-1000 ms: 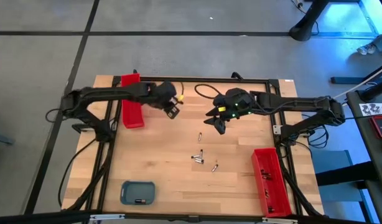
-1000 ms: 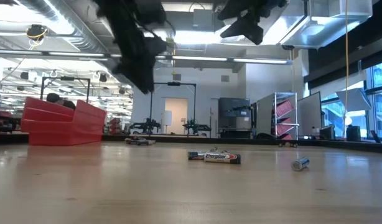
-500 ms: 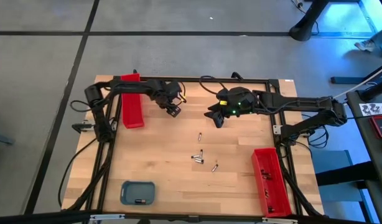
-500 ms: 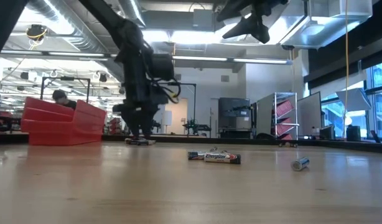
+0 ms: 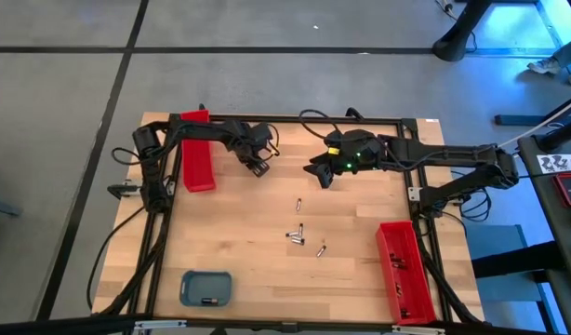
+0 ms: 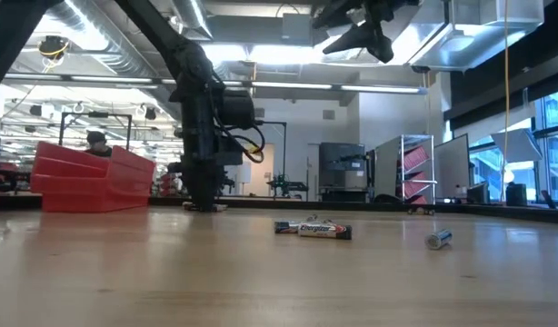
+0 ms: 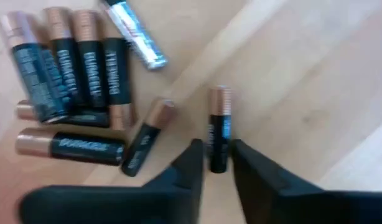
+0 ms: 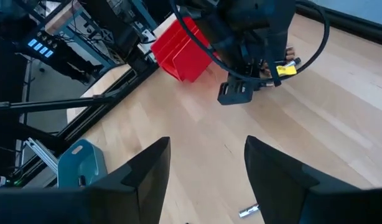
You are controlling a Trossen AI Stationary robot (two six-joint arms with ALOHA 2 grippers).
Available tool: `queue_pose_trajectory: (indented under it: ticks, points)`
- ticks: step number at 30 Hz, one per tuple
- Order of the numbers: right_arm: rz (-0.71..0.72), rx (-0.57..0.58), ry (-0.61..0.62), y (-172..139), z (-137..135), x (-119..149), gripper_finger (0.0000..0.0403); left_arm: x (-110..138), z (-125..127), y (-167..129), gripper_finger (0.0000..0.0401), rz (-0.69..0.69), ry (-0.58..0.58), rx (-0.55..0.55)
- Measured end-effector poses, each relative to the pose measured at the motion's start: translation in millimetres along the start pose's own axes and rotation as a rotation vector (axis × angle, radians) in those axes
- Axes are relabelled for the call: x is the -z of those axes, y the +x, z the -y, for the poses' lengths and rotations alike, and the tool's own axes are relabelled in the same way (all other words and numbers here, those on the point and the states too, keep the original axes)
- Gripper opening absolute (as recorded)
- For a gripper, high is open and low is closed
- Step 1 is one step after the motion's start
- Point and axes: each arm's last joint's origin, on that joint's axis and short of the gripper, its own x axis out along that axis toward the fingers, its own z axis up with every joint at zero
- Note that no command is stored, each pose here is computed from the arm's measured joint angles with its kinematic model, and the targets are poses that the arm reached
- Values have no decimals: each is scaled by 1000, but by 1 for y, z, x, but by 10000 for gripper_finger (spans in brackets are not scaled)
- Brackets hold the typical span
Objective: Sort batteries
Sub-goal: Put the small black battery into the bottom red bin
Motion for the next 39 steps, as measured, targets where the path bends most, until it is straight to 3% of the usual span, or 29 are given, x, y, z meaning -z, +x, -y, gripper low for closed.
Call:
queue_pose_trajectory:
  ticks: [3,7,10,13,17,20,24,31,35,39]
  points:
    - [13,15,-56,-1,-9,7,205,3,7,-3,16,-6,51,3]
    - [4,-3,-125,-3,-25,20,205,15,22,-20,19,-18,90,61]
    - [-64,-5,-173,-5,-26,30,205,17,36,-53,10,99,133,156]
    - [-148,67,-195,-20,-16,36,205,25,49,-87,11,213,179,252]
    - [-204,92,-193,-42,-2,35,204,38,71,-138,14,425,321,494]
    - [-139,4,-187,-41,8,34,204,43,84,-168,10,599,387,616]
    - [38,-179,-119,-24,14,32,204,46,97,-201,12,798,336,771]
    - [406,-511,-72,-9,-16,9,204,50,112,-230,11,989,295,949]
    - [431,-555,-83,-11,-30,-3,204,53,117,-231,13,982,266,954]
    - [374,-503,-127,-10,-37,-9,204,57,122,-233,14,994,264,961]
